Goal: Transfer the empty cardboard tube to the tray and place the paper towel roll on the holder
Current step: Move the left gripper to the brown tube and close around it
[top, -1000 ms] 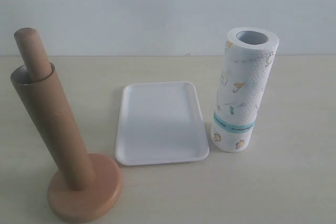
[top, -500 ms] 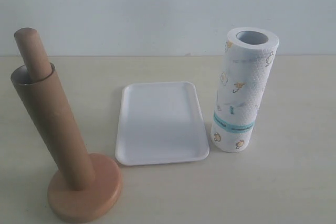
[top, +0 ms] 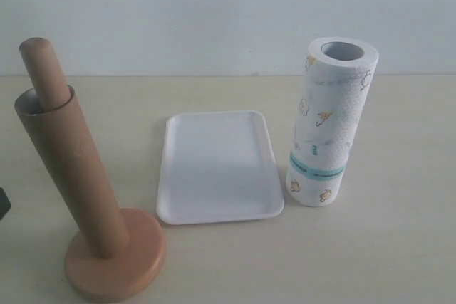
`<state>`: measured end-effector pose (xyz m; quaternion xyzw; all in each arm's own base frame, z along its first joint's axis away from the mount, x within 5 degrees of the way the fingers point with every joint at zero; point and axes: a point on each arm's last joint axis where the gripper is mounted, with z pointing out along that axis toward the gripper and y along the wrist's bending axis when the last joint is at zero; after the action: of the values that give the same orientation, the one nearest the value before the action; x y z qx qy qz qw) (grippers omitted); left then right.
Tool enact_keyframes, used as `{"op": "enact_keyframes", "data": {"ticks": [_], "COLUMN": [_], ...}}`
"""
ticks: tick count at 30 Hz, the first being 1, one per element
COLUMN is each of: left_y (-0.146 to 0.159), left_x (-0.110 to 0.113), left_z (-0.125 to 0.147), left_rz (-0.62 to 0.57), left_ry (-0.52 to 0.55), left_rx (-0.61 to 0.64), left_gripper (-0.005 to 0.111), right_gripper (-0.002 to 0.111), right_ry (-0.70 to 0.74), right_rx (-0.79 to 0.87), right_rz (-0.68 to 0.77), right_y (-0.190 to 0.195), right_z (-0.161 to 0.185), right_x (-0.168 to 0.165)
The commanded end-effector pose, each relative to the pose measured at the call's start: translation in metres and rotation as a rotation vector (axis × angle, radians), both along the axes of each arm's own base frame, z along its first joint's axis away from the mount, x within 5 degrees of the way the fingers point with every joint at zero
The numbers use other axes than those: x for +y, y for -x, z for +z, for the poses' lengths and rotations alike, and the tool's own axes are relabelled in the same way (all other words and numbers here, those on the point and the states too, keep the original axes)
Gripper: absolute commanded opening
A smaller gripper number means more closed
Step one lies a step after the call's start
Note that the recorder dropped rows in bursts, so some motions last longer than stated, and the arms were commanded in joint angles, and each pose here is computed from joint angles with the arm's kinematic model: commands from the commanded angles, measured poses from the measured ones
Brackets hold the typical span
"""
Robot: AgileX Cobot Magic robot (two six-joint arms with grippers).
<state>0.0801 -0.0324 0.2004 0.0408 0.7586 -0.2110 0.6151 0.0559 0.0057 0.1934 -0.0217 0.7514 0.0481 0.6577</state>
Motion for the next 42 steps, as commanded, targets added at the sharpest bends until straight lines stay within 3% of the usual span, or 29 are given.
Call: {"op": "enact_keyframes", "data": {"ticks": [1, 10, 15, 21, 27, 30, 42], "left_y": [0.000, -0.001, -0.021, -0.044, -0.057, -0.061, -0.072], "left_x": [-0.001, -0.003, -0.014, -0.029, -0.041, -0.043, -0.044], "left_z": [0.004, 0.010, 0.017, -0.004, -0.010, -0.017, -0.029], "left_rz": [-0.018, -0.033, -0.064, -0.149, -0.204, -0.230, -0.211], "left_ry": [-0.005, 0.004, -0.039, -0.155, -0.122, -0.198, -0.272], "left_rx": [-0.073, -0.149, -0.061, 0.047, 0.000, -0.014, -0.033], "left_gripper": [0.082, 0.082, 0.082, 0.082, 0.082, 0.082, 0.082], "right_gripper": [0.003, 0.003, 0.003, 0.003, 0.003, 0.003, 0.003], "right_ry": [0.005, 0.005, 0.005, 0.005, 0.005, 0.005, 0.003], "right_rx": [-0.013, -0.013, -0.013, -0.013, -0.013, -0.013, -0.029], "right_rz": [-0.003, -0.003, -0.003, -0.003, -0.003, -0.003, -0.003], "right_y": [0.000, 0.000, 0.000, 0.000, 0.000, 0.000, 0.000], "right_z": [0.001, 0.001, 0.001, 0.001, 0.001, 0.001, 0.003], "right_x": [0.000, 0.000, 0.000, 0.000, 0.000, 0.000, 0.000]}}
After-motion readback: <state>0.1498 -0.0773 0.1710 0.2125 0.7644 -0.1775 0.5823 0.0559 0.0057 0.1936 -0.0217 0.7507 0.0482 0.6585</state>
